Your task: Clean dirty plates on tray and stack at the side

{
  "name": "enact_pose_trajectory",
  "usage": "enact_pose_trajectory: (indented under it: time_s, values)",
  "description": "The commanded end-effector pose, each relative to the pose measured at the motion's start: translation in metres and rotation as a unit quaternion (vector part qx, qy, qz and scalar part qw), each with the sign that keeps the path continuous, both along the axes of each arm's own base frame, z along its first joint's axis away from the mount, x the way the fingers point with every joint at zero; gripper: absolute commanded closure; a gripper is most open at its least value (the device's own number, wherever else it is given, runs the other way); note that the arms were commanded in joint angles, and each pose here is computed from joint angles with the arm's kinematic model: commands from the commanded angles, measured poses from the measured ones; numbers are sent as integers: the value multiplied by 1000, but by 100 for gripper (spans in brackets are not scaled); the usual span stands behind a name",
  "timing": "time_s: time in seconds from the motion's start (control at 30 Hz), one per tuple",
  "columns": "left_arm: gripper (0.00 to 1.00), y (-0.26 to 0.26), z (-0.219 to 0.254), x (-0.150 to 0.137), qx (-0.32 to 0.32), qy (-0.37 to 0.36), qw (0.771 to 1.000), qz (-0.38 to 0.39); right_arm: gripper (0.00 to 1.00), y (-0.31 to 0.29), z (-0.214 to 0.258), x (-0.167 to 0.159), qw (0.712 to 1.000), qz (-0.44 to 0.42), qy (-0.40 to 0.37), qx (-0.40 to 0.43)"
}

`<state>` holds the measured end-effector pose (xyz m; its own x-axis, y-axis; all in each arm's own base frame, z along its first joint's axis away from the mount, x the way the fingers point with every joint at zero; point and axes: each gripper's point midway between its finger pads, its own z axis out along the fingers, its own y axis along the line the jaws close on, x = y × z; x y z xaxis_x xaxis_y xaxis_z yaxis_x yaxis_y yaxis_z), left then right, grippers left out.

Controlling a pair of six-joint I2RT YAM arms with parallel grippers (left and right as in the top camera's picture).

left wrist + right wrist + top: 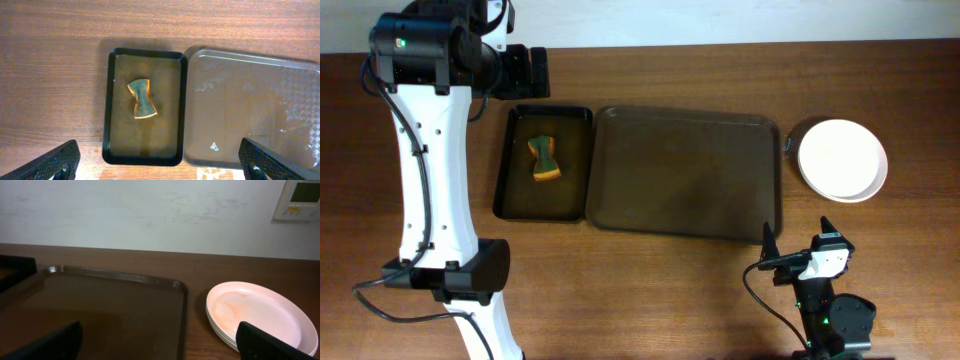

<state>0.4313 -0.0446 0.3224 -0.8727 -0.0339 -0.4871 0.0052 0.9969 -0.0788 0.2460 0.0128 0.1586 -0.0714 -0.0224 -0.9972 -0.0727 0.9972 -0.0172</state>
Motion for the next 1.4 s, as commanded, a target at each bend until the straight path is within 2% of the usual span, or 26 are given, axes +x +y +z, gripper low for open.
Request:
enact_pose_trajectory:
  time_s: [0.0, 0.4, 0.47, 0.6, 0.67, 0.83, 0.97, 1.13, 1.37]
  values:
    - [0, 2, -1, 1, 4, 1, 1000, -1, 2, -1, -2, 0, 1000, -4, 2, 5]
    - [0, 0, -1, 0, 7, 1, 1000, -3, 2, -1, -2, 0, 1000, -3, 2, 5]
    - [0, -2, 9, -1, 3, -18, 1000, -5, 2, -1, -2, 0, 1000, -4, 2, 5]
    - [0, -3, 13, -1, -7, -109, 994, -7, 2, -1, -2, 0, 1000, -4, 2, 5]
    - [0, 2, 0, -18, -2, -147, 989, -2, 2, -1, -2, 0, 1000, -4, 2, 5]
    - [0, 31, -26, -87, 35, -251, 967, 19, 2, -1, -2, 0, 1000, -4, 2, 5]
    - [0, 50, -54, -139, 32, -338, 940, 39, 2, -1, -2, 0, 1000, -4, 2, 5]
    - [0, 52, -77, -171, 50, -447, 892, 31, 2, -1, -2, 0, 1000, -4, 2, 5]
    - [0, 44, -113, -182, 84, -507, 857, -8, 2, -1, -2, 0, 1000, -4, 2, 5]
